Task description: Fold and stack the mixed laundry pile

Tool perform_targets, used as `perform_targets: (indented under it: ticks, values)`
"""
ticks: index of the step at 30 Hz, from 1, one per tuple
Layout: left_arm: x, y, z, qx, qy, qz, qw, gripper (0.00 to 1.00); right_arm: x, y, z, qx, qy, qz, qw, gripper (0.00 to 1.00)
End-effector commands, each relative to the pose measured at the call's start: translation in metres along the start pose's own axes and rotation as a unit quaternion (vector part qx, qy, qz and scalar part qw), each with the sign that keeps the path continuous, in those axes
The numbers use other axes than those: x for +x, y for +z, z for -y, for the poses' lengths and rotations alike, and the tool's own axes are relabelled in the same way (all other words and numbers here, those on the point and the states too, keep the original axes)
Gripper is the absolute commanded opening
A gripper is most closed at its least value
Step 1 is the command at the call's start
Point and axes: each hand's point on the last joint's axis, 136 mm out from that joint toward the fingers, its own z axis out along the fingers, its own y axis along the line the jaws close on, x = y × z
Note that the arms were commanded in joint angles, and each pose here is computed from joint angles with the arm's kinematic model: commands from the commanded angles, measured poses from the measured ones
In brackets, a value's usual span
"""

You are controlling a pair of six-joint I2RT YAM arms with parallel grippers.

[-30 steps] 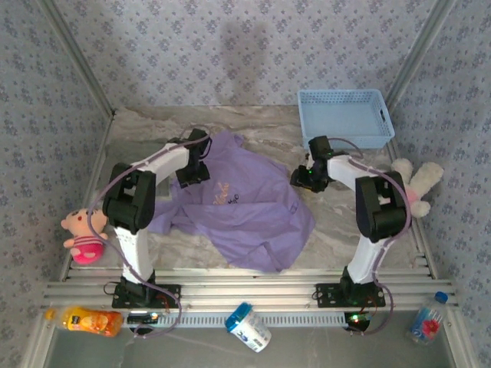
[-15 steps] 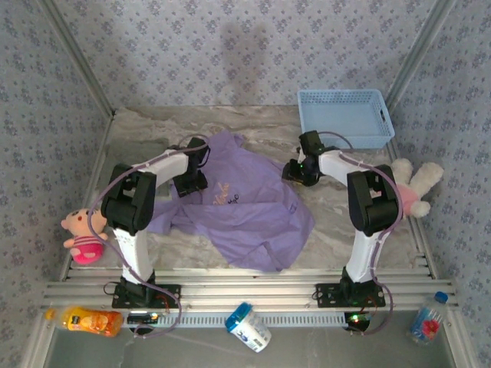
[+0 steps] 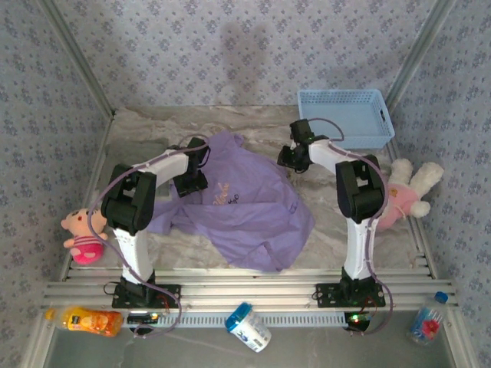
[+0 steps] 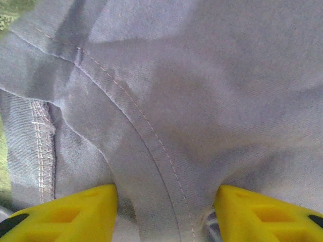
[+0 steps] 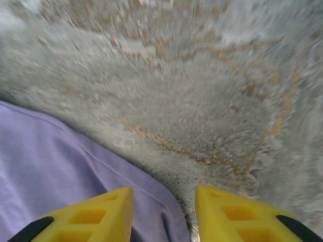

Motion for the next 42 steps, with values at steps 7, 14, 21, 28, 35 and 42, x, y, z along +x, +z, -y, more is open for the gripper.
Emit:
perform_targets:
  ticks: [7, 14, 21, 28, 35, 42]
  values:
    - [0.023, 0.021, -0.022, -0.052, 0.005, -0.045, 0.998, 0.55, 0.011, -0.003, 0.013, 0.04, 0.009, -0.021, 0.999, 0.0]
    - [0.024, 0.026, -0.025, -0.061, 0.011, -0.051, 0.997, 0.55, -0.08, -0.109, 0.033, 0.012, 0.042, 0.106, 0.993, 0.0]
    - [0.023, 0.024, -0.021, -0.054, 0.015, -0.051, 0.997, 0.54, -0.124, -0.166, 0.0, -0.021, -0.033, 0.198, 0.979, 0.0]
    - [0.015, 0.017, -0.013, -0.043, 0.019, -0.044, 0.998, 0.56, -0.072, -0.089, 0.018, 0.013, -0.049, 0.043, 0.998, 0.4]
    - [0.003, -0.01, 0.003, -0.008, 0.019, -0.025, 0.999, 0.59, -0.027, -0.092, 0.09, 0.031, 0.047, 0.043, 0.997, 0.47]
    - [-0.042, -0.074, 0.046, 0.082, 0.046, 0.054, 0.994, 0.56, 0.048, -0.058, 0.081, 0.011, 0.071, -0.016, 0.997, 0.42]
